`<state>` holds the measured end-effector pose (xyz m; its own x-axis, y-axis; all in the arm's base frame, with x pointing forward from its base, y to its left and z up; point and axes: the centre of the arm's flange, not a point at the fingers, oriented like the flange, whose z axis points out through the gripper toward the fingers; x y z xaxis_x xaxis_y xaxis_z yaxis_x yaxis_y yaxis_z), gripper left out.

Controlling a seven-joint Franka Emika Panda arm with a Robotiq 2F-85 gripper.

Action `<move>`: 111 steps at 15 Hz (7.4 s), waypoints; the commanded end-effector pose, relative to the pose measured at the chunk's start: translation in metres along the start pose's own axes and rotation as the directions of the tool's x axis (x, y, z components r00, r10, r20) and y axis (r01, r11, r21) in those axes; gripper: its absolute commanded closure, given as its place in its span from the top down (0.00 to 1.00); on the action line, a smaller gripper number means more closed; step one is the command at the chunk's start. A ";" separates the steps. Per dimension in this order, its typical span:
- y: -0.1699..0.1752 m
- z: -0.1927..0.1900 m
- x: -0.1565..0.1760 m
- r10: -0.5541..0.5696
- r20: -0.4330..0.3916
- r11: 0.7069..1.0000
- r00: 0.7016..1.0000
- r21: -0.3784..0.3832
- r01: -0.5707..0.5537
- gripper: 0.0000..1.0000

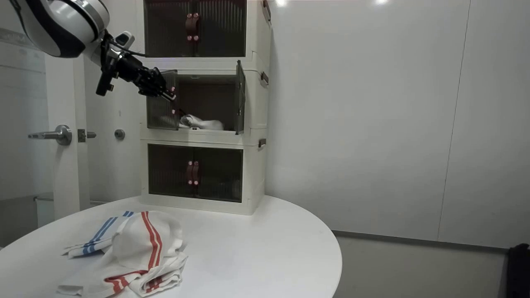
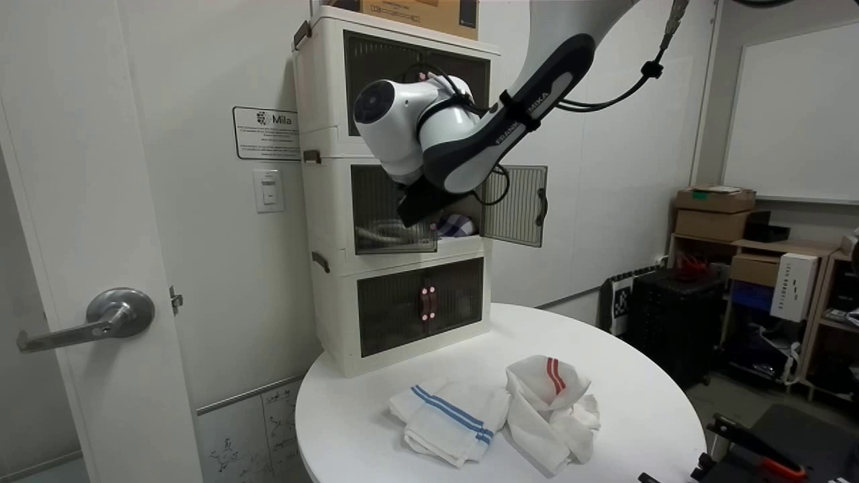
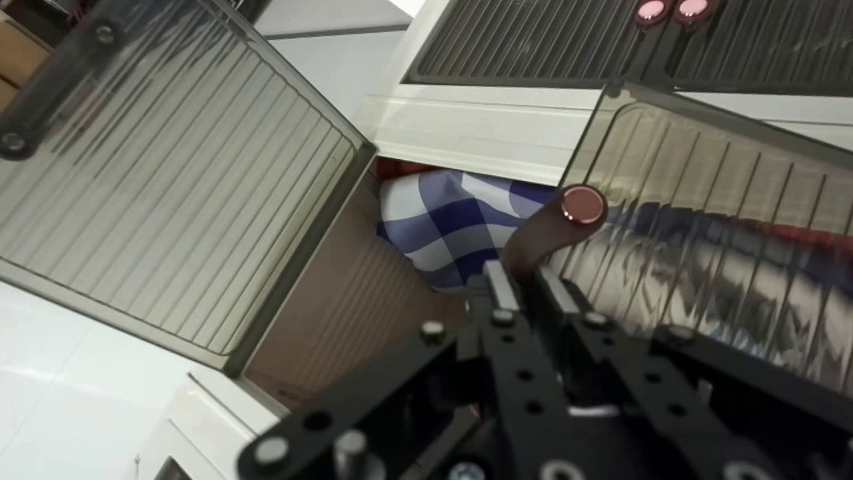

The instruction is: Open the left door on the middle cabinet

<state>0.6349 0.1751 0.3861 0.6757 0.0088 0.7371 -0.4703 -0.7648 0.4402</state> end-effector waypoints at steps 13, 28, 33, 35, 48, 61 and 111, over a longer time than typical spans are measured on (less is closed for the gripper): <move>0.046 -0.036 -0.018 0.110 -0.014 0.993 0.994 0.038 -0.109 1.00; 0.065 -0.071 -0.001 0.197 0.286 0.955 0.938 0.160 -0.250 1.00; 0.071 -0.075 0.007 0.196 0.341 0.941 0.919 0.198 -0.274 1.00; 0.076 -0.075 0.010 0.216 0.359 0.936 0.908 0.190 -0.297 1.00; 0.110 -0.102 0.043 -0.214 0.355 0.881 0.910 0.472 0.023 1.00; 0.119 -0.079 0.081 -0.297 0.298 0.807 0.907 0.586 0.072 1.00; 0.160 -0.184 0.160 -0.178 0.498 0.805 0.849 0.570 -0.166 1.00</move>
<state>0.5599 0.1878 0.6531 0.9490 -0.1117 0.2949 -0.1005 -0.9935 -0.0529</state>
